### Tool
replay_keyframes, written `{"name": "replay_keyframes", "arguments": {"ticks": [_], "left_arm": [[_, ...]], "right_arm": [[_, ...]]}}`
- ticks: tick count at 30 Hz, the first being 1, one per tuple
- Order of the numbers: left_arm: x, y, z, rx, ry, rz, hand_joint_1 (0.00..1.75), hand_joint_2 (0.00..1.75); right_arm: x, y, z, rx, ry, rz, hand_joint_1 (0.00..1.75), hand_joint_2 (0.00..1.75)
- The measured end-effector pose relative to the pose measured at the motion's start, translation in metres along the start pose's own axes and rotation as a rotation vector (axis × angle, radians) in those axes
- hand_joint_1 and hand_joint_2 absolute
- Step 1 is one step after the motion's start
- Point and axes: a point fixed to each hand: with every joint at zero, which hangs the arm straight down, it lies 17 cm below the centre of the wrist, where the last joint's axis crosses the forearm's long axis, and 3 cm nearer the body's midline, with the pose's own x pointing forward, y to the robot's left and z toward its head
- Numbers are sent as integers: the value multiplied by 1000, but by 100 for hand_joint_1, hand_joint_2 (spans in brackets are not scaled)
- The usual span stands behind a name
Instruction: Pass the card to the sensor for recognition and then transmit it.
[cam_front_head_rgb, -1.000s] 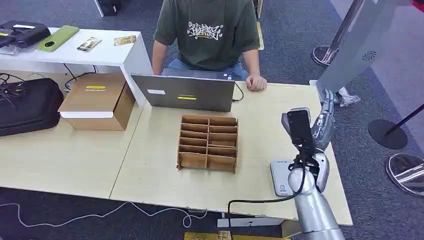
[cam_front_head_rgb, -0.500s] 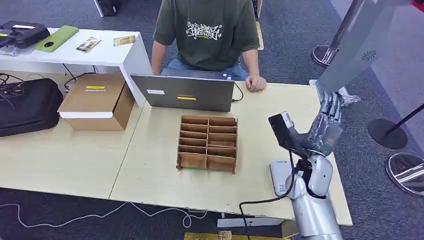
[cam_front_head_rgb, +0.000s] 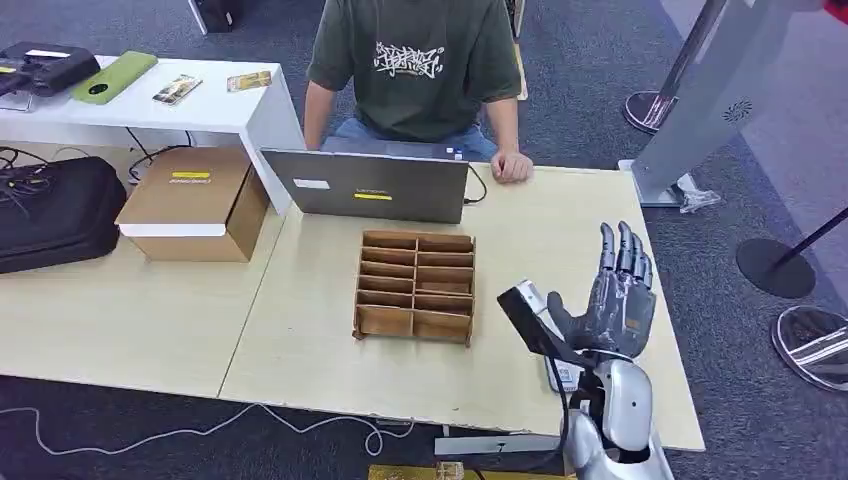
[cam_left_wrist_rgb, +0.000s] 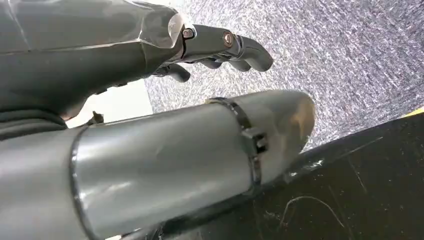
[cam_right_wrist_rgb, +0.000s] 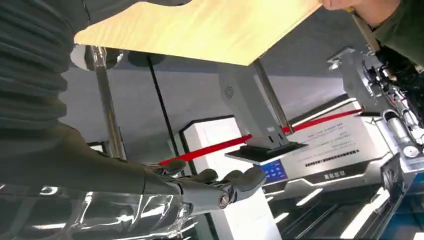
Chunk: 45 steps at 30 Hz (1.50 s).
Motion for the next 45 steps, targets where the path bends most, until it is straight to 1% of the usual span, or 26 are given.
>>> {"name": "replay_keyframes", "arguments": {"ticks": [9,16,22,29,33,38,41,45], "left_arm": [[-2,1,-1,0,3,32,0,0],[-3,0,-1,-5,10,59,0,0],[-4,-2,-1,-12,16,81,0,0],[-5,-4,0,-25,20,96,0,0],[-5,-5,0,-33,21,95,0,0],[-5,-5,0,-35,20,94,0,0],[-4,-6,0,-40,20,93,0,0],[-3,-7,1,-42,20,99,0,0]], "right_arm": [[0,7,45,81,27,5,0,175],[6,16,71,144,47,6,0,175],[28,32,97,233,40,7,0,175],[62,49,121,301,-17,-32,0,175],[79,58,129,329,-43,-45,0,175],[89,63,124,318,-69,-51,0,175],[98,71,123,336,-93,-122,0,175],[102,78,122,323,-119,-133,0,175]]}}
